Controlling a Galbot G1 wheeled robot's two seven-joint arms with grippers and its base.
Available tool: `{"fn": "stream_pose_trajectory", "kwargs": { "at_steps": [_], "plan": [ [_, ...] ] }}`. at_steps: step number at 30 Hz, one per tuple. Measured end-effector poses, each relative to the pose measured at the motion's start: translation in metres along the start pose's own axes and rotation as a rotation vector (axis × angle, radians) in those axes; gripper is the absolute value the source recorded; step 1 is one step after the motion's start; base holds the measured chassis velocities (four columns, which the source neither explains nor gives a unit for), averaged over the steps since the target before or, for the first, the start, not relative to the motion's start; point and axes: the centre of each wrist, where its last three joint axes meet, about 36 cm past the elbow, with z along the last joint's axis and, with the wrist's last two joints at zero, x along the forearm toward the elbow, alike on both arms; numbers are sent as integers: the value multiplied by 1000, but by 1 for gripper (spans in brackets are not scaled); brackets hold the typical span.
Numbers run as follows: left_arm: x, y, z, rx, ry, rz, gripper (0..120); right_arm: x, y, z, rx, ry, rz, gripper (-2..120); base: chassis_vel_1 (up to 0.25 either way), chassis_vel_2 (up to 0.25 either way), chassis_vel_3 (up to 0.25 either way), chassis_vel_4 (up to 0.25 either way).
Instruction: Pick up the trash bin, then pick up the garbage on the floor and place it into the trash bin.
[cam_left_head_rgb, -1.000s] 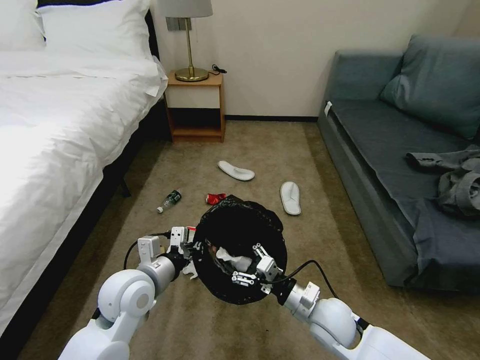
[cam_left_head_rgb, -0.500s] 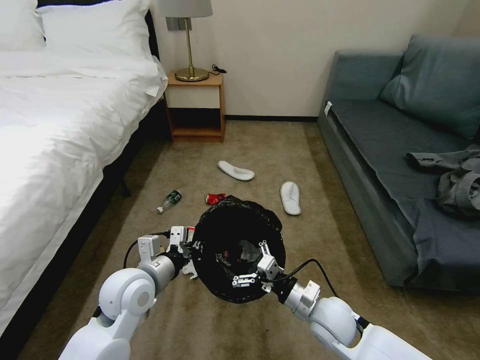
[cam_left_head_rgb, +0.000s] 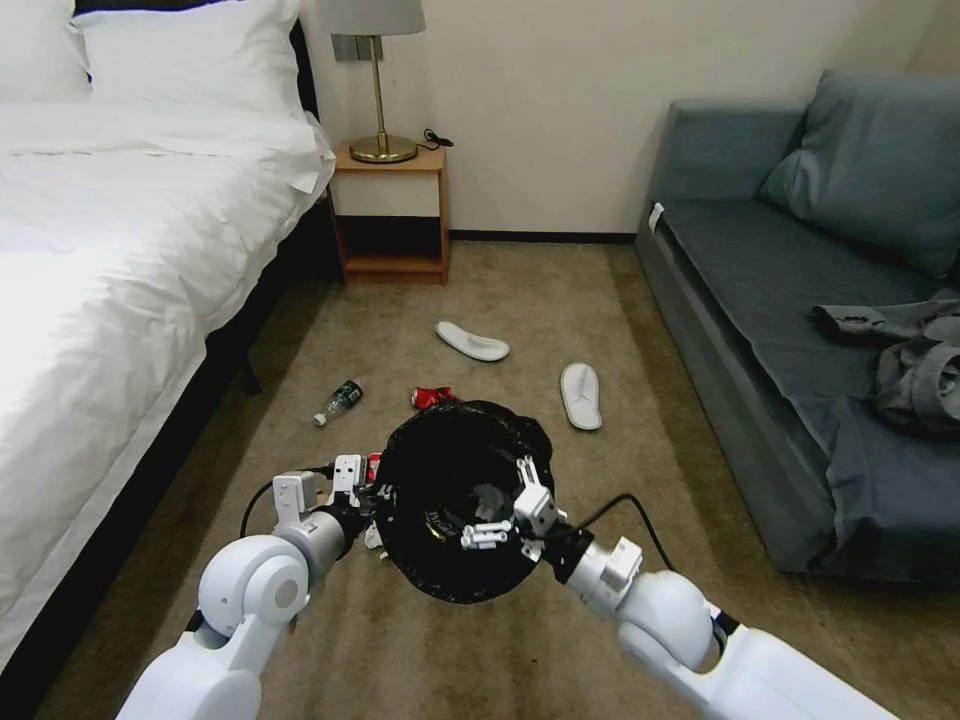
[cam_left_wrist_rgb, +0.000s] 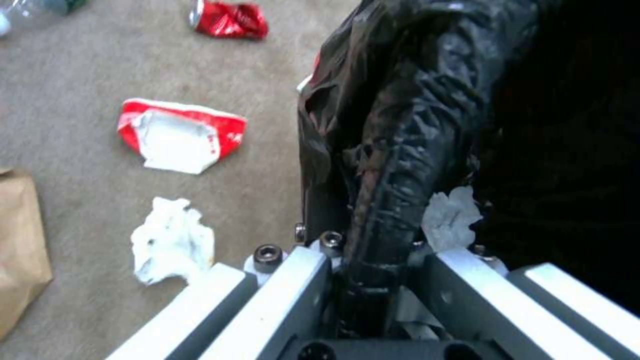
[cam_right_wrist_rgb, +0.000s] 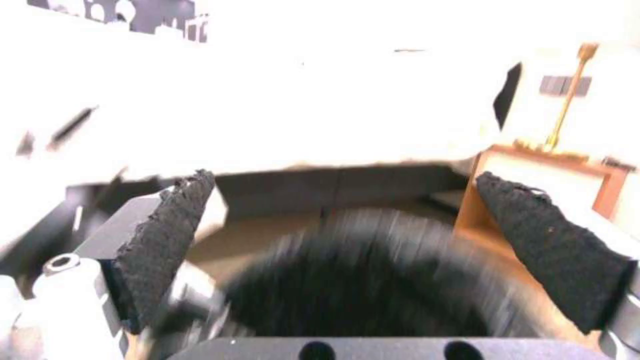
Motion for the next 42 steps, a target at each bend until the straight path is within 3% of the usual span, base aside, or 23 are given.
{"fn": "stream_pose_trajectory", "kwargs": {
  "at_steps": [9,18,21,26,27,29,36,42],
  "plan": [
    [-4,7,1,-9,10,-27,0,-11,-18,-46,30,-77,36,100,0,0,0,0],
    [-9,21,-2,-5,2,-104,0,18,-31,-61,71,-74,145,100,0,0,0,0],
    [-4,25,-8,2,-32,-123,0,34,-35,-56,84,-43,234,100,0,0,0,0],
    [14,26,-31,12,-185,-165,0,63,-35,-31,57,43,446,100,0,0,0,0],
    [14,26,-31,12,-185,-165,0,63,-35,-31,57,43,446,100,0,0,0,0],
    [20,23,-36,18,-260,-204,0,74,-34,-10,45,97,545,100,0,0,0,0],
    [16,12,-31,15,-390,-237,0,86,-29,29,36,183,729,100,0,0,0,0],
    [19,4,-32,-21,-454,-234,0,85,-30,44,53,169,785,100,0,0,0,0]
  ]
}}
